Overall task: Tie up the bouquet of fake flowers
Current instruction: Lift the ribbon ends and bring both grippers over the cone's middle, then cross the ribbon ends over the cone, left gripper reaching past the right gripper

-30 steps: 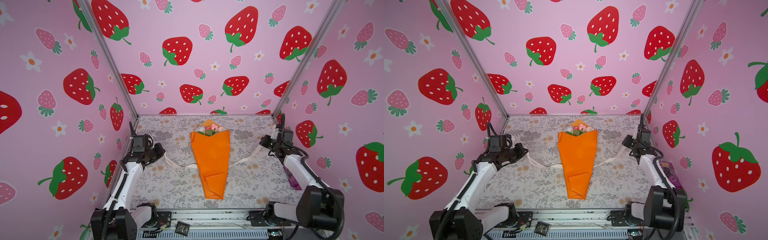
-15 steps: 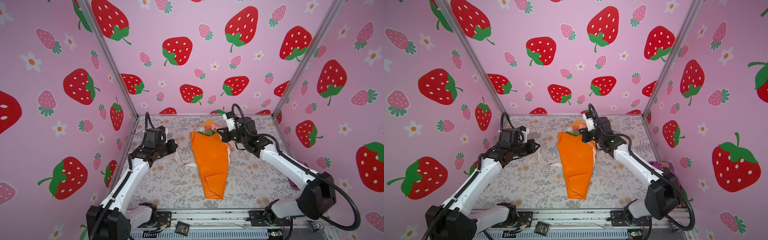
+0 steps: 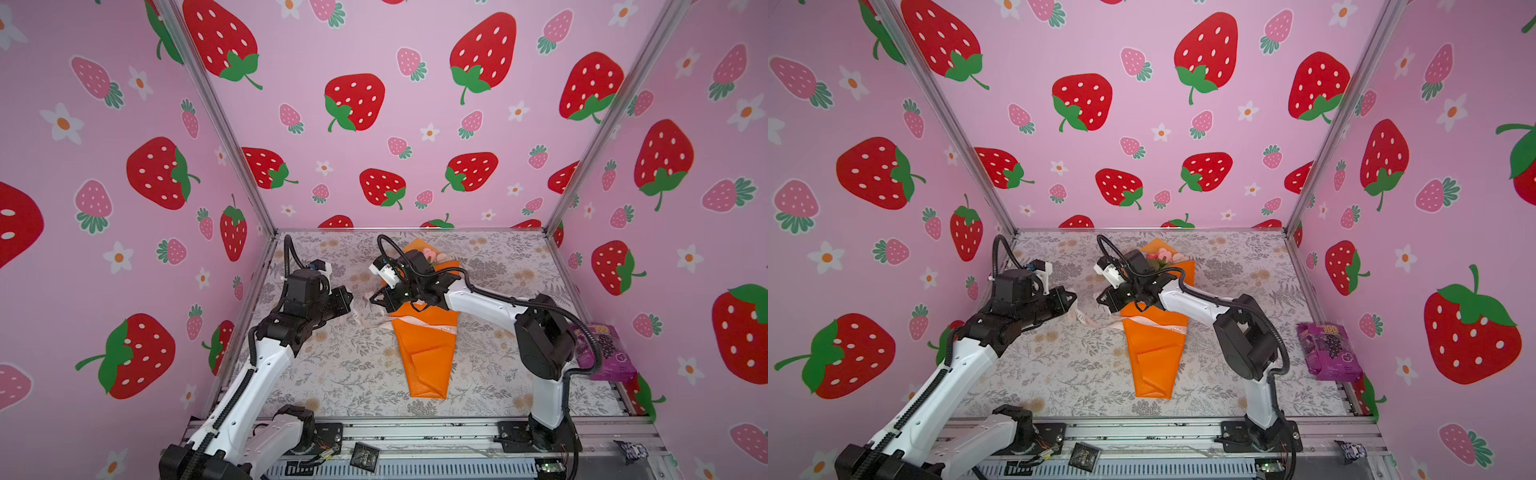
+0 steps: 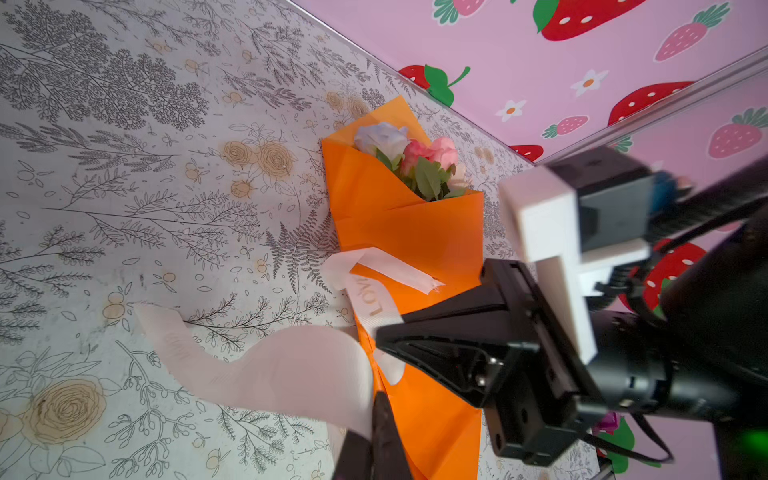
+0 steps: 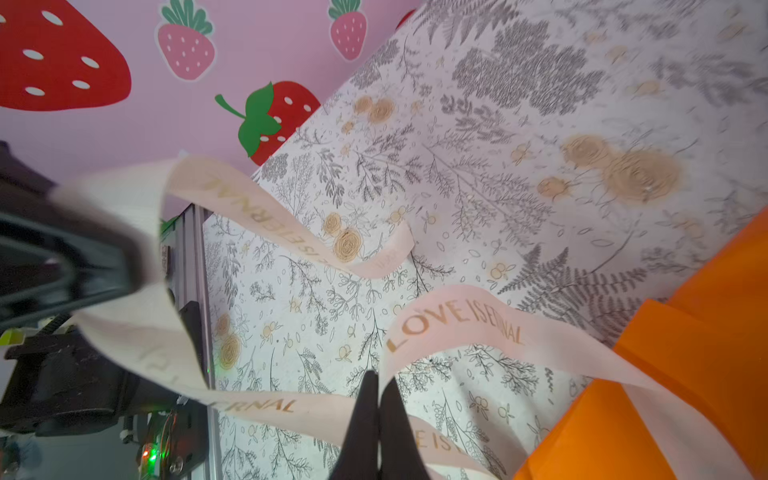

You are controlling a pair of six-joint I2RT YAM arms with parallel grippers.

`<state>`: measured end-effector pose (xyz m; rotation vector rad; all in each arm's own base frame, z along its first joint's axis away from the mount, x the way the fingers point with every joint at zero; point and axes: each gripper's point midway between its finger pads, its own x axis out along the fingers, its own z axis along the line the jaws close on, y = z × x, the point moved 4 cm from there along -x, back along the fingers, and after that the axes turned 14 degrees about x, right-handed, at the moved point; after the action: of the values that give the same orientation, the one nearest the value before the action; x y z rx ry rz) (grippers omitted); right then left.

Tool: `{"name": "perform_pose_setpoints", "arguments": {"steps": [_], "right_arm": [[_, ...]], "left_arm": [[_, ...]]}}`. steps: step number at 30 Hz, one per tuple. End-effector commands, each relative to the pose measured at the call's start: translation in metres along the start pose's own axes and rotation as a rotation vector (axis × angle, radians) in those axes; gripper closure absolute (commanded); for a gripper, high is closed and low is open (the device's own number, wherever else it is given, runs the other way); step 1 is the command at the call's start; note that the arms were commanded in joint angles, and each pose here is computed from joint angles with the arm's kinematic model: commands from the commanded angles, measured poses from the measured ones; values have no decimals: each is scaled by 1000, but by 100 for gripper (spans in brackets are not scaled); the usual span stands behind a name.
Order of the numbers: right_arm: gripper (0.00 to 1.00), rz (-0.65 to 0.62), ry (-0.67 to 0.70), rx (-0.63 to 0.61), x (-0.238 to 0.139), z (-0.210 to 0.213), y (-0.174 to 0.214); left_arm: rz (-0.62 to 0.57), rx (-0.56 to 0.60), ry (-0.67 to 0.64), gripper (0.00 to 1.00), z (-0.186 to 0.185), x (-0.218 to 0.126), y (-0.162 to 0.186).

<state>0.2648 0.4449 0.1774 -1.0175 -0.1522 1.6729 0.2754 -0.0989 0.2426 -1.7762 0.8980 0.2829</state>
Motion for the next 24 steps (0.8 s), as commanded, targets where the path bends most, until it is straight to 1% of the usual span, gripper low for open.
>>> {"name": "perform_pose_setpoints", "arguments": {"steps": [1, 4, 5, 6, 7, 9, 11, 12, 14, 16, 20, 23, 24], "right_arm": [[96, 35, -89, -24, 1, 18, 0], [87, 49, -106, -49, -2, 23, -3], [81, 46, -82, -58, -5, 23, -5], [71, 31, -40, -63, -10, 21, -8], [67, 10, -19, -72, -16, 21, -11], [65, -53, -7, -77, -35, 21, -13], [59, -121, -23, -75, -55, 23, -15], [56, -158, -6, -60, -66, 19, -14], [53, -243, 49, -17, -92, 7, -14], [53, -342, 99, 42, -120, -11, -11], [54, -546, 170, 174, -180, -49, 7], [55, -682, 265, 226, -219, -77, 28], [55, -700, 296, 207, -228, -83, 35]], "left_arm": [[-3, -4, 13, 100, -1, 3, 2], [-8, 15, 30, 100, -5, 1, -1], [-11, 23, 36, 100, -7, 0, -1], [-12, 32, 41, 100, -8, 0, -2], [-10, 41, 49, 100, -9, 0, -3], [-1, 61, 73, 100, -14, 1, -5], [5, 83, 95, 100, -20, 2, -8], [8, 103, 110, 100, -24, 3, -10], [26, 150, 146, 100, -34, 7, -14], [56, 206, 193, 100, -48, 14, -18], [170, 346, 281, 100, -82, 38, -22], [229, 470, 384, 100, -117, 56, -22], [264, 509, 427, 100, -131, 61, -21]]}}
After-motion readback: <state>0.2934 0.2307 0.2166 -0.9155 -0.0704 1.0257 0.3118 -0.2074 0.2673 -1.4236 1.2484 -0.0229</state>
